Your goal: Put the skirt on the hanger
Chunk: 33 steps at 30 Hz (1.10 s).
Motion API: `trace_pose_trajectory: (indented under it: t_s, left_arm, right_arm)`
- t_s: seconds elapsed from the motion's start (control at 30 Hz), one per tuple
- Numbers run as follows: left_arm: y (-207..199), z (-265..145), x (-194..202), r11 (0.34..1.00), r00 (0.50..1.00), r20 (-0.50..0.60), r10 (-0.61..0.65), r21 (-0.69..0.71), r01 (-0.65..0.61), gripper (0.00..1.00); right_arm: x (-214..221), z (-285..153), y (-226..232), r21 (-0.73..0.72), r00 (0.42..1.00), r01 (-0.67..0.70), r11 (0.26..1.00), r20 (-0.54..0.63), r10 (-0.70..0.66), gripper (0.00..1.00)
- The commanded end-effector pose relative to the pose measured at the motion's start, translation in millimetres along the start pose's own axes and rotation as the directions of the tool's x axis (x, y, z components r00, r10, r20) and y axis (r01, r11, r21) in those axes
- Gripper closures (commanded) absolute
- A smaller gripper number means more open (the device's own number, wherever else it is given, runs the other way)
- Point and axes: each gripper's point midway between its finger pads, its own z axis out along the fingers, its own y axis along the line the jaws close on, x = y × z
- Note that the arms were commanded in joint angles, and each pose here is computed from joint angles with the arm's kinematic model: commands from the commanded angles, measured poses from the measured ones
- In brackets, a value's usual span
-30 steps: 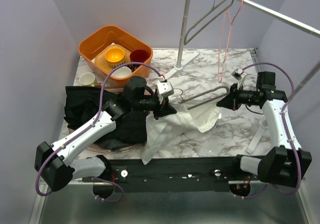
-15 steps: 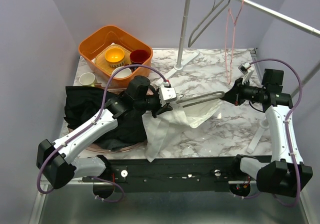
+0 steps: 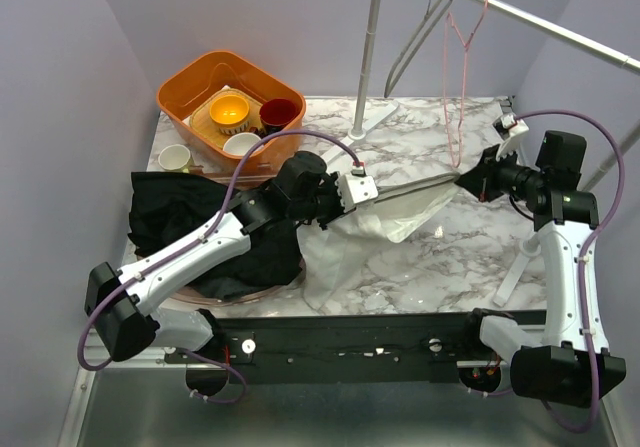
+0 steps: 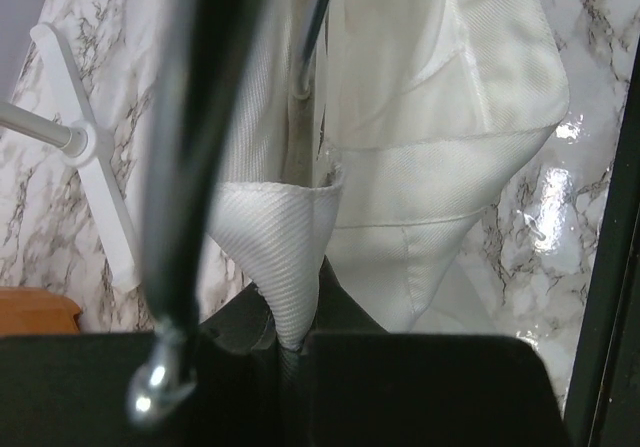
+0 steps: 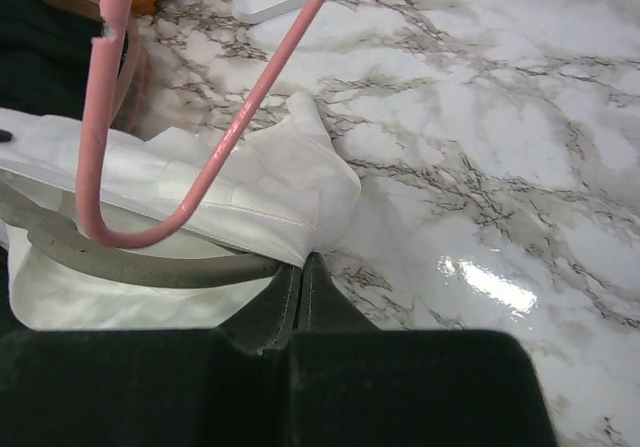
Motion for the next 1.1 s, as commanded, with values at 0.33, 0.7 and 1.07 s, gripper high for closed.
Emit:
trace_pose_trajectory:
  t_s: [0.33, 0.7, 1.07]
  left_arm:
    - [-11, -4, 71, 0.999, 0.931, -0.362, -0.048, -0.016, 0.045, 1.00]
    - [-31, 7, 65, 0.996, 0.887, -0.462, -0.024, 0.062, 0.059, 1.00]
    - [-39, 11, 76, 0.993, 0.873, -0.486, -0.035, 0.085, 0.087, 1.00]
  right_arm:
    - [-62, -51, -38, 0.337, 0.966, 0.196, 0.921, 0.096, -0.240, 0.99]
    - [-46, -75, -45, 0.459, 0.950, 0.259, 0.850, 0.039, -0.311, 0.99]
    - [-50, -73, -27, 0.383, 0.943, 0.280, 0.880, 0.060, -0.327, 1.00]
